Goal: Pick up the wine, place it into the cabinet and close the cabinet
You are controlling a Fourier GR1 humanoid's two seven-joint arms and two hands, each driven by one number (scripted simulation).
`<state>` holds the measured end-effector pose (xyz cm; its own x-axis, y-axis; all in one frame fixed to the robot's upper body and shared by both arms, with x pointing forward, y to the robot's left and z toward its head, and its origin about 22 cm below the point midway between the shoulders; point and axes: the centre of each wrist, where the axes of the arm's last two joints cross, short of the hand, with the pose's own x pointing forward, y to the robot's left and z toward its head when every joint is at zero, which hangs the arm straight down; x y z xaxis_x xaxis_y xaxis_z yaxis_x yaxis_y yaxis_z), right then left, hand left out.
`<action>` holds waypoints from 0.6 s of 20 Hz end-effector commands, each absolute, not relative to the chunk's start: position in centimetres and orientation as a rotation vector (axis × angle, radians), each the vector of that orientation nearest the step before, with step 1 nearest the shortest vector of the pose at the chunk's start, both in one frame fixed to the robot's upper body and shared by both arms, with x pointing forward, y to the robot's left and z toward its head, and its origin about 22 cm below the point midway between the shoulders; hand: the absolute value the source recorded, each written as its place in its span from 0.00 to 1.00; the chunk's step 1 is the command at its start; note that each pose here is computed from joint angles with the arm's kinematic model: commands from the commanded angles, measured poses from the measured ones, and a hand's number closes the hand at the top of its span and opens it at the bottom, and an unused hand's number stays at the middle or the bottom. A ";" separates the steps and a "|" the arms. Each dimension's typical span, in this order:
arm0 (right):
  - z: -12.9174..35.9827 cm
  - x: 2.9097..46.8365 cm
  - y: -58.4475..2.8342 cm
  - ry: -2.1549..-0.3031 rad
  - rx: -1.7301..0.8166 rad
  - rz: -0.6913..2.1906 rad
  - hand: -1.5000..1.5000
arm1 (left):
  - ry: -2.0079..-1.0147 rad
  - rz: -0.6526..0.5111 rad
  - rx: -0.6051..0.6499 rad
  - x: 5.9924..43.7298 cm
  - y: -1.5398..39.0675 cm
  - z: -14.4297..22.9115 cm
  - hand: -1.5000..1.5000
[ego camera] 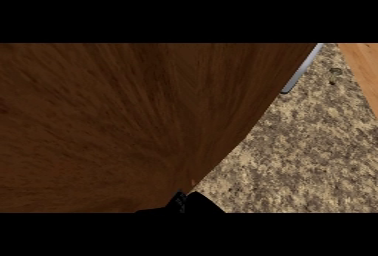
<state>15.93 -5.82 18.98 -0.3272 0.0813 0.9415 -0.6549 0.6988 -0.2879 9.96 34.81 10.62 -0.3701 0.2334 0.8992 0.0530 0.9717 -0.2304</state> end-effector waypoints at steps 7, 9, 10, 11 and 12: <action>21.9 25.0 -1.1 -1.796 0.301 0.698 1.00 | -1.961 0.165 -0.217 10.1 37.1 12.7 0.00; 21.0 26.1 -0.6 -1.805 0.306 0.725 1.00 | -1.931 0.182 -0.246 9.5 37.3 11.8 0.00; 21.7 26.4 -0.3 -1.791 0.285 0.719 1.00 | -1.950 0.179 -0.248 9.5 37.3 11.7 0.00; 22.6 27.6 -1.7 -1.804 0.296 0.712 1.00 | -1.940 0.180 -0.220 10.1 37.2 11.9 0.00; 22.2 28.5 -2.0 -1.808 0.256 0.720 1.00 | -1.926 0.182 -0.242 9.3 36.7 12.0 0.00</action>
<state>25.41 -1.38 21.53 -0.3508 0.1495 0.9244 -0.5414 0.7731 -0.3305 9.73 36.88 11.74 -0.3631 0.2456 0.8988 0.0754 0.9692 -0.2344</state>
